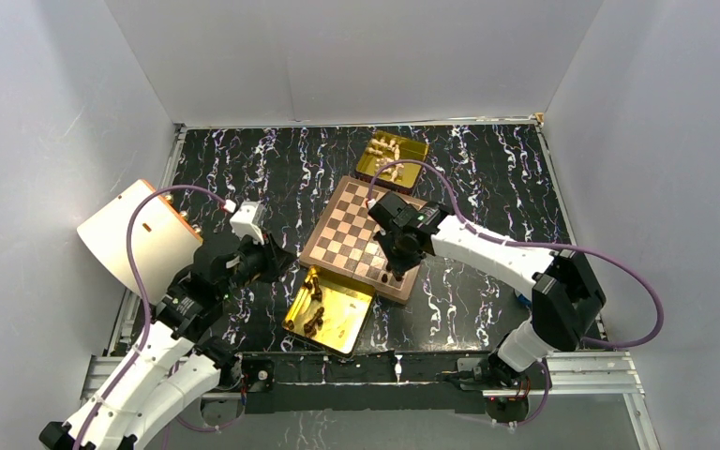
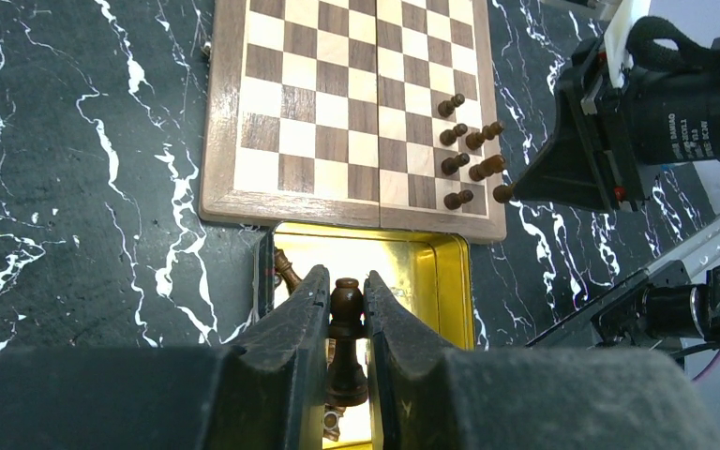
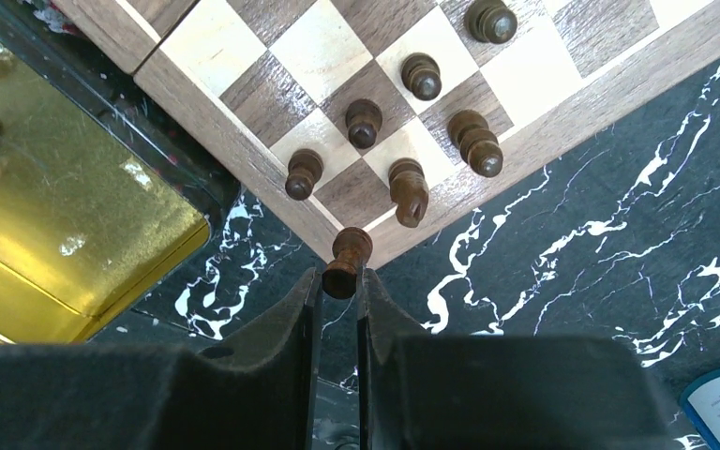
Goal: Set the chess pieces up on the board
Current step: Place the chess piece on the chessboard.
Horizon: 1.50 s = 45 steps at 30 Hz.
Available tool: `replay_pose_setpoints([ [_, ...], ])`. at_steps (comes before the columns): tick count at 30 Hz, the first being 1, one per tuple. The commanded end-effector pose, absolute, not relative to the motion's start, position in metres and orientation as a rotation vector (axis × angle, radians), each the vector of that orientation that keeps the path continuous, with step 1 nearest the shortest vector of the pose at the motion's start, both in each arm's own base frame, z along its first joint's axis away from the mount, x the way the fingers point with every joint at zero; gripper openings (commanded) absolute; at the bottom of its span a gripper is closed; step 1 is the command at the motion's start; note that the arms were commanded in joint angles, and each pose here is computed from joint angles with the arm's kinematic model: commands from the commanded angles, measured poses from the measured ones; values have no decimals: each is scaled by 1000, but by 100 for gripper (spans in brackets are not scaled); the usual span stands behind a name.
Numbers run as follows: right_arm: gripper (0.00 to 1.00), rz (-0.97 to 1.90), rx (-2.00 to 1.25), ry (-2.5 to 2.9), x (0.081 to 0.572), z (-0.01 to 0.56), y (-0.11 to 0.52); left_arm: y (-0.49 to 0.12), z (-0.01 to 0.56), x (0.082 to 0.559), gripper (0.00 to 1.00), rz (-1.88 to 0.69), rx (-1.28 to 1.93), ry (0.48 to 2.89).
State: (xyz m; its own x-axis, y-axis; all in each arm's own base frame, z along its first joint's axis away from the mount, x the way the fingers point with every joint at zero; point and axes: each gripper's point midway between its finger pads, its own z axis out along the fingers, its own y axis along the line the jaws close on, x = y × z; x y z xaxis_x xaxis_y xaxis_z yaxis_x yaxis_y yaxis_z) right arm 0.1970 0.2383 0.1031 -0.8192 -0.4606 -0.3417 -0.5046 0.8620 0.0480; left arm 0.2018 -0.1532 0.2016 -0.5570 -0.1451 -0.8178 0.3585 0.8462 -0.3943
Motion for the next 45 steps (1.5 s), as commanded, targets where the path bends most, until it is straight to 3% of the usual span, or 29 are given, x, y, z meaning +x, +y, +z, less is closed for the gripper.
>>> replay_pose_setpoints([
  [1,15,212,-660,2681,209,104,243,-159,205,201,0,-691,199,2049],
  [45,21,302,-501,2676,208,84,244,-152,209,201,0,-671,163,2020],
])
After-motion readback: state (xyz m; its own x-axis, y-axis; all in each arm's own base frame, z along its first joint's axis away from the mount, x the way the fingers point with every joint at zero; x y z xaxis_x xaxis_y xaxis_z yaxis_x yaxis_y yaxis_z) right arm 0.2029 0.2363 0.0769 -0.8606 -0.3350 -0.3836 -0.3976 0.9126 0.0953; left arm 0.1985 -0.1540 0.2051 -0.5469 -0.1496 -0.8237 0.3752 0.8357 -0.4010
